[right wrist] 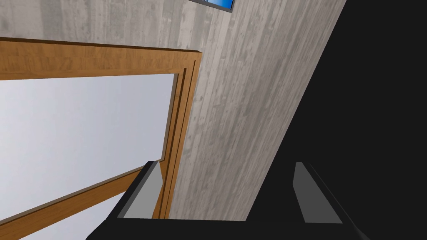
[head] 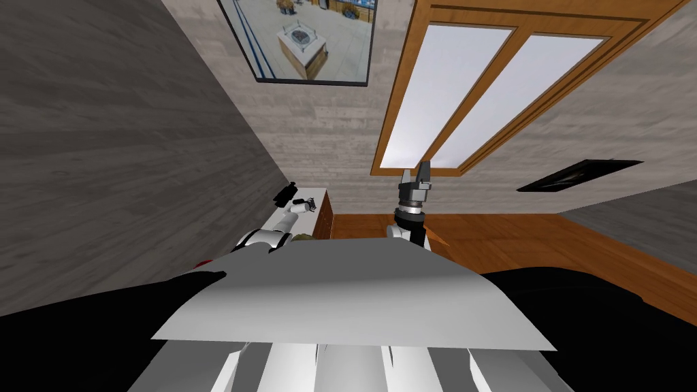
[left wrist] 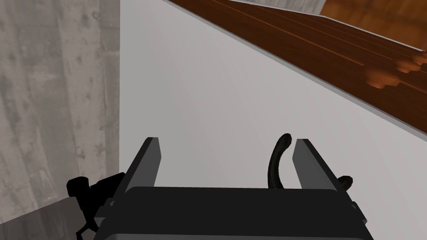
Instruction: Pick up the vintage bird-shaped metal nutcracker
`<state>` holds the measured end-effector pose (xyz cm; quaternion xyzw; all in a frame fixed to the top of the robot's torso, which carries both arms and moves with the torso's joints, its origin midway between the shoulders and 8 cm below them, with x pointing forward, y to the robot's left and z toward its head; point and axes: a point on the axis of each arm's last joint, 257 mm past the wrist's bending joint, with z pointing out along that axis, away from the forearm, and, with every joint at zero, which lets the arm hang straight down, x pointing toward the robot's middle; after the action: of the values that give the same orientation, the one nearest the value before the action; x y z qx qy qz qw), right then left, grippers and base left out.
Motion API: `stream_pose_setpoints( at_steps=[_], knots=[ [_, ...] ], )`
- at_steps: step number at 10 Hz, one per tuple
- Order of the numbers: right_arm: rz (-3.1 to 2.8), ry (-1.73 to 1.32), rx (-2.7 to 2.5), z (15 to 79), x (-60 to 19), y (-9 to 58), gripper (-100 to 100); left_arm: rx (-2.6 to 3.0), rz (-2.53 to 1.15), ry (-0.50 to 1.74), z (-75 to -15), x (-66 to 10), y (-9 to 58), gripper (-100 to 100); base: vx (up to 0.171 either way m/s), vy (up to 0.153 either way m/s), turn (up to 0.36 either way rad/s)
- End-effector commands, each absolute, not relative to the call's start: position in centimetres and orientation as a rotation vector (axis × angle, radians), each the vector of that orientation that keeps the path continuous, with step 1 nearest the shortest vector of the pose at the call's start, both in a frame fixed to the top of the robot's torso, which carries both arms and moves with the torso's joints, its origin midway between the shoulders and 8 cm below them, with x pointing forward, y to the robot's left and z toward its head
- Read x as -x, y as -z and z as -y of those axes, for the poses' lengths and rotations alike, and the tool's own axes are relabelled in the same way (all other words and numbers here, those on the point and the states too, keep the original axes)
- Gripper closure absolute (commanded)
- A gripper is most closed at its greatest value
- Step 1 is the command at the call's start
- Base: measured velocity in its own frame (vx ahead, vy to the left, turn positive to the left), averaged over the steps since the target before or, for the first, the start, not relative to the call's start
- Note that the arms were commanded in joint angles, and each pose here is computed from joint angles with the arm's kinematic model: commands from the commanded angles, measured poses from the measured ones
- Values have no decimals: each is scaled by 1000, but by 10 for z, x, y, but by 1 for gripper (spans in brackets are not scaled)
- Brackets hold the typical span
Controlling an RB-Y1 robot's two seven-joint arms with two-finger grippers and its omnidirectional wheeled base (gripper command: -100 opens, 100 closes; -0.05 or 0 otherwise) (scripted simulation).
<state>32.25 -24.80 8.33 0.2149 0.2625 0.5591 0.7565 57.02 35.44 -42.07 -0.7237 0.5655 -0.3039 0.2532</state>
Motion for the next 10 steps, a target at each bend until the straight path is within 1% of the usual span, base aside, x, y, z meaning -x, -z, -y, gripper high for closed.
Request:
stream_pose_setpoints(
  at_steps=[1,4,5,7,8,9,10],
  knots=[
    [-572,-1219,-468,248,-323,-83,0,1967,-1537,826,-354,-570,421,-100,0,0,0],
    [-572,-1219,-468,248,-323,-83,0,1967,-1537,826,-354,-570,421,-100,-1,1,-4],
    [-572,-1219,-468,248,-323,-83,0,1983,-1502,816,-369,-562,428,-100,4,-21,-108],
    [-572,-1219,-468,248,-323,-83,0,1993,-1478,809,-379,-556,433,-100,4,-16,-80],
    [-572,-1219,-468,248,-323,-83,0,1990,-1486,811,-375,-557,432,-100,5,-3,6],
    [-572,-1219,-468,248,-323,-83,0,1989,-1484,812,-375,-557,432,100,0,0,0],
    [-572,-1219,-468,248,-323,-83,0,1989,-1484,812,-375,-557,432,100,0,0,0]
  ],
)
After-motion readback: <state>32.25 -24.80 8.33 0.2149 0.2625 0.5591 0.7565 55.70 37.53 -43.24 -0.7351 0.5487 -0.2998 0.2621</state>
